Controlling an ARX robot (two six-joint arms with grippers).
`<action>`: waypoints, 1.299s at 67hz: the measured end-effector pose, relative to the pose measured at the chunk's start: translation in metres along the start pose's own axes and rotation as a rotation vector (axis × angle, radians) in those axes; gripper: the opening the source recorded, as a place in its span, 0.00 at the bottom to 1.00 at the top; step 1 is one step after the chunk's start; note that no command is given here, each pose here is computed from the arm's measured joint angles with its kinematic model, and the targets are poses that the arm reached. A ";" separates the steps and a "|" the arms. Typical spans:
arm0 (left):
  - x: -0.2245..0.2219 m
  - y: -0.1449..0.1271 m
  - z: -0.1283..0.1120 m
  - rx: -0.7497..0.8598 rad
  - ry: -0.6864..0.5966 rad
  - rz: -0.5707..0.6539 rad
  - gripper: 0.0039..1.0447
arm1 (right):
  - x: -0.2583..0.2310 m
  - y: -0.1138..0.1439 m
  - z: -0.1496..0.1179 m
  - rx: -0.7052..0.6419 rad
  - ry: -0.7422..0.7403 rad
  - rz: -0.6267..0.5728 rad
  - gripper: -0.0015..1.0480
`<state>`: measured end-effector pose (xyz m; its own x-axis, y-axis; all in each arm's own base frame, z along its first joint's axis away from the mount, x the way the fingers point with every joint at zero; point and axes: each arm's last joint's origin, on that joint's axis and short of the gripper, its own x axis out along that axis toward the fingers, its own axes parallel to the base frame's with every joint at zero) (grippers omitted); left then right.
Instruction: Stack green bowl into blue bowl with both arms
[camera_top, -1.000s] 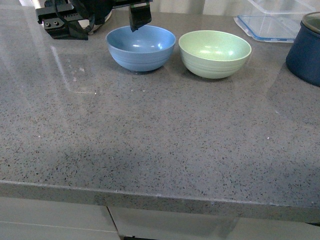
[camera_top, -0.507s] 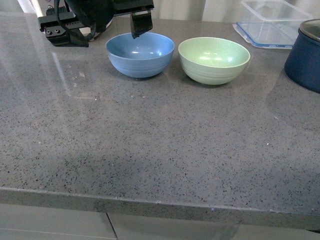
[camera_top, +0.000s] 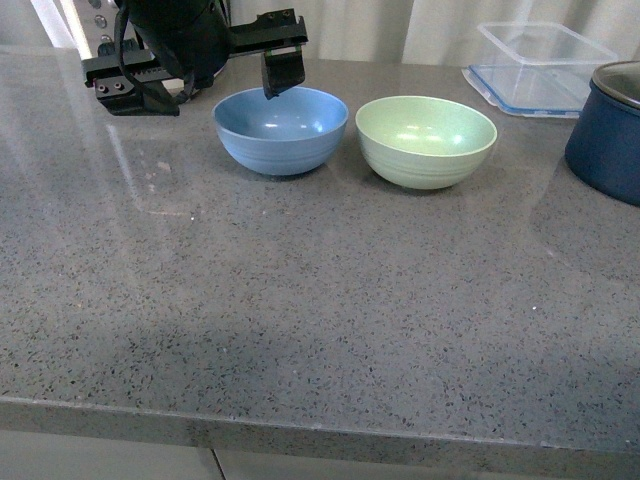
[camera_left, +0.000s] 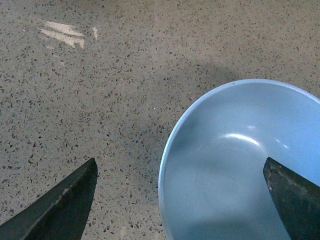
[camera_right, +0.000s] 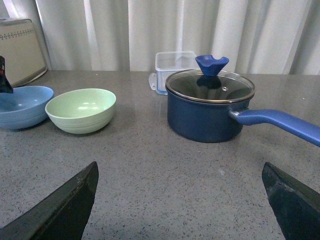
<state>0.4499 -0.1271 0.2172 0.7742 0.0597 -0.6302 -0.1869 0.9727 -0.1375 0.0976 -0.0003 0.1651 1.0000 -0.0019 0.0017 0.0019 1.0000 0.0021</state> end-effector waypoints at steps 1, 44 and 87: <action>0.000 0.000 0.000 0.000 0.000 0.000 0.94 | 0.000 0.000 0.000 0.000 0.000 0.000 0.90; -0.010 0.029 -0.025 0.137 -0.465 -0.147 0.67 | 0.000 0.000 0.000 0.000 0.000 0.000 0.90; -0.132 0.150 -0.136 0.190 -0.662 -0.134 0.03 | 0.000 0.000 0.000 0.000 0.000 0.000 0.90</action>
<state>0.2370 -0.0197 0.1756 0.9999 0.0015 -0.0104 -0.0016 1.0000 -0.0072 0.0976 -0.0003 0.1651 1.0000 -0.0019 0.0017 0.0019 1.0000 0.0021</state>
